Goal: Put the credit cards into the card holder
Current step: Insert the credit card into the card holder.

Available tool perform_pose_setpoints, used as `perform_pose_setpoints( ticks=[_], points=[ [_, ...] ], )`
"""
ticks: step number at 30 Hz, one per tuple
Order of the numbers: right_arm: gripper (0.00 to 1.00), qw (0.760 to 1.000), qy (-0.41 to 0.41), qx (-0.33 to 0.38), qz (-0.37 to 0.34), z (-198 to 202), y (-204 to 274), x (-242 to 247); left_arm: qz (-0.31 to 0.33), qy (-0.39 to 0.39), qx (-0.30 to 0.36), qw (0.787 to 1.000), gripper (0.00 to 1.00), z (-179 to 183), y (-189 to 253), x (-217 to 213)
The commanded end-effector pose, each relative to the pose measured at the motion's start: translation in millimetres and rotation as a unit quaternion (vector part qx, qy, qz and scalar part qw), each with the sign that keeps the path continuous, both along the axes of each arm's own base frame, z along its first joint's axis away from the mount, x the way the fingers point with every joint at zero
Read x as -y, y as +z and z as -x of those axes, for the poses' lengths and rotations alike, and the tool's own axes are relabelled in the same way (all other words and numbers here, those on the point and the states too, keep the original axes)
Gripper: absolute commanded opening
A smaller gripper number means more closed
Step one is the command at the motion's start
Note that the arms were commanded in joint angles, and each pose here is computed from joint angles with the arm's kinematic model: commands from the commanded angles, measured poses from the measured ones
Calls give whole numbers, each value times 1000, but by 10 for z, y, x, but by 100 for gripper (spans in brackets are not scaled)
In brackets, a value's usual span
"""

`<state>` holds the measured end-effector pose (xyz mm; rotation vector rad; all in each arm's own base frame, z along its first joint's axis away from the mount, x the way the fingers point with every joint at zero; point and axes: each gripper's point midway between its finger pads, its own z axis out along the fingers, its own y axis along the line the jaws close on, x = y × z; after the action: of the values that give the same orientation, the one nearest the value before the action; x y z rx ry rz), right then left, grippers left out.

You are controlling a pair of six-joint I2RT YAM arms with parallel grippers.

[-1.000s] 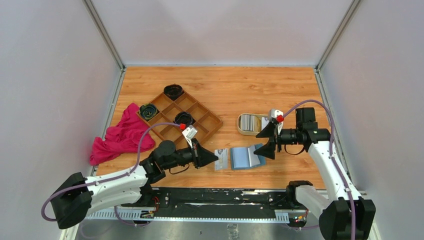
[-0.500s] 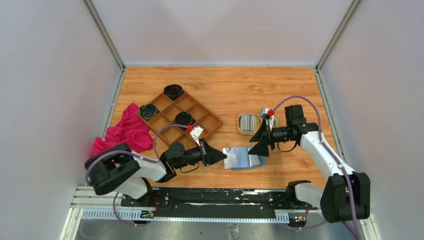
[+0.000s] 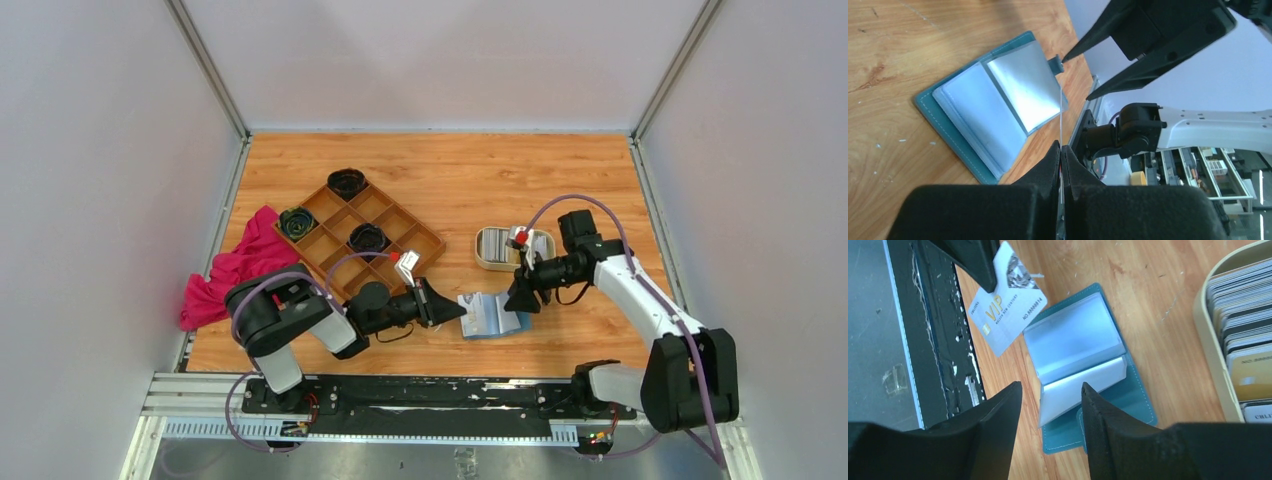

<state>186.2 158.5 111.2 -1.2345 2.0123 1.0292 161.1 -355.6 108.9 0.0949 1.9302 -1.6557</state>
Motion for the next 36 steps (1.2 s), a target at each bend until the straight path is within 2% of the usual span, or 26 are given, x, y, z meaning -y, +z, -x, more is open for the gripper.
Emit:
perform_pose_setpoints(
  ticks=[1, 15, 21, 36],
  points=[
    [48, 998, 44, 3, 43, 70, -78, -12, 10, 3, -19, 1000, 0, -54, -26, 126],
    [30, 981, 11, -25, 194, -103, -570, 270, -48, 14, -77, 996, 0, -152, -454, 245],
    [28, 977, 10, -40, 209, -89, -648, 305, -79, 35, -84, 993, 0, -254, -593, 270],
    [28, 976, 35, -59, 208, 14, -706, 188, -105, 81, -85, 987, 0, -377, -636, 379]
  ],
)
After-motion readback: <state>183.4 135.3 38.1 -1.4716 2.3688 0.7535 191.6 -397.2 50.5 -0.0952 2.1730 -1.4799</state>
